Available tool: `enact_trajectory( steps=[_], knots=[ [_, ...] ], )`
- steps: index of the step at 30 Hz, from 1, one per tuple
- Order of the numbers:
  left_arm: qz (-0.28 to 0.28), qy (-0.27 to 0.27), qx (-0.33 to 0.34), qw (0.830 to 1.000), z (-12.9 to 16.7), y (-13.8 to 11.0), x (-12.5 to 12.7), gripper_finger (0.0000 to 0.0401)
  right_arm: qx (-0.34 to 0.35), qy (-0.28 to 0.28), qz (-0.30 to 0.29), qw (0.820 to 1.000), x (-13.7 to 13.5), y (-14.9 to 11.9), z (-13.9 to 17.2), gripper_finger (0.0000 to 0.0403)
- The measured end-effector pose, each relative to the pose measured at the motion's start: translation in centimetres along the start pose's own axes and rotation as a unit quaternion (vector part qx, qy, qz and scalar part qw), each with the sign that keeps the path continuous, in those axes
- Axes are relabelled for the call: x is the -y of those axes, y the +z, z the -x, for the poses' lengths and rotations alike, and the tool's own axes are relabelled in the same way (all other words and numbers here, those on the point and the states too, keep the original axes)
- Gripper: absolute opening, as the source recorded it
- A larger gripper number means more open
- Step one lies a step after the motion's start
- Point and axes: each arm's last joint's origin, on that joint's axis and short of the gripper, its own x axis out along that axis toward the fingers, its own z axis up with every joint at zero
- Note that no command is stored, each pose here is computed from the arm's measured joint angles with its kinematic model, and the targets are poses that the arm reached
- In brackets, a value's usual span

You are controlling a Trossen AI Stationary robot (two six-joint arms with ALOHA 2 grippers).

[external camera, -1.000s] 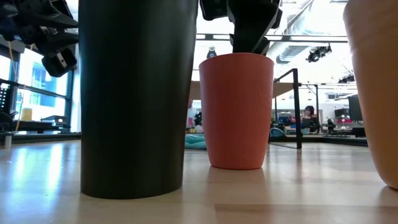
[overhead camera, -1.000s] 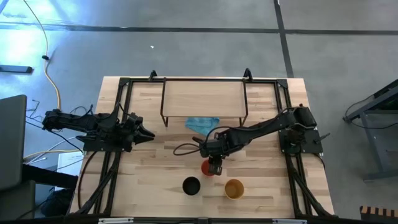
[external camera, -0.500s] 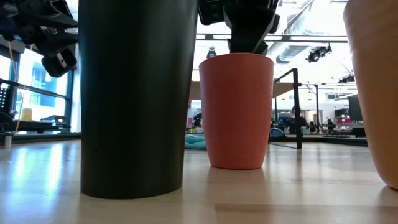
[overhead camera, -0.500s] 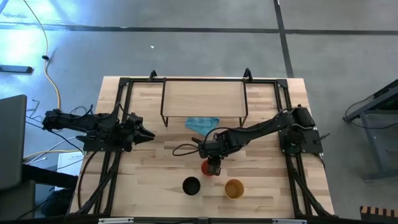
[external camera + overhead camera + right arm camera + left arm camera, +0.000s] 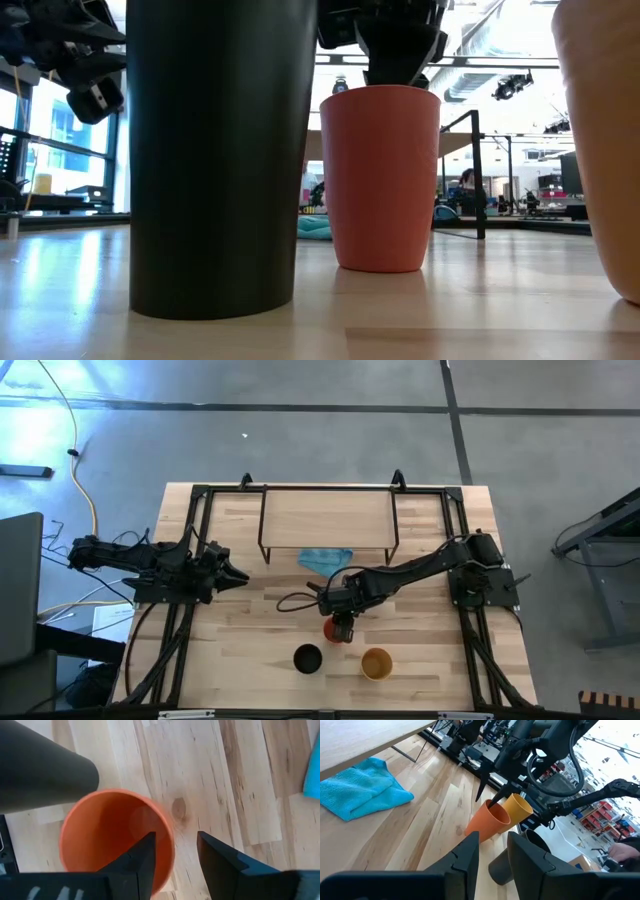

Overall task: Stack small to large cups/mugs on shelf
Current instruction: Put the orange cup on the shelf

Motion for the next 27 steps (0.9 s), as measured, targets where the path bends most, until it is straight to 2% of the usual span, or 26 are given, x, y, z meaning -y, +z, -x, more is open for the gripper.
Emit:
enact_trajectory(
  steps=[4,11,20,27],
  knots=[
    [0.000,0.003,0.002,1.000,0.0,0.0,0.0,0.0092,0.006,-0.010,-0.006,1.000,0.1,0.0,0.0,0.0109],
    [0.000,0.003,0.002,1.000,0.0,0.0,0.0,0.0092,0.005,-0.008,-0.003,1.000,0.0,0.0,0.0,0.0011],
    [-0.002,0.003,0.002,1.000,0.0,0.0,0.0,0.0092,0.005,-0.003,-0.005,1.000,0.0,0.0,0.3,0.0002],
    [-0.005,0.011,0.008,1.000,0.0,0.0,-0.1,0.0092,0.003,-0.002,-0.016,1.000,0.7,0.1,1.9,0.0001]
  ],
)
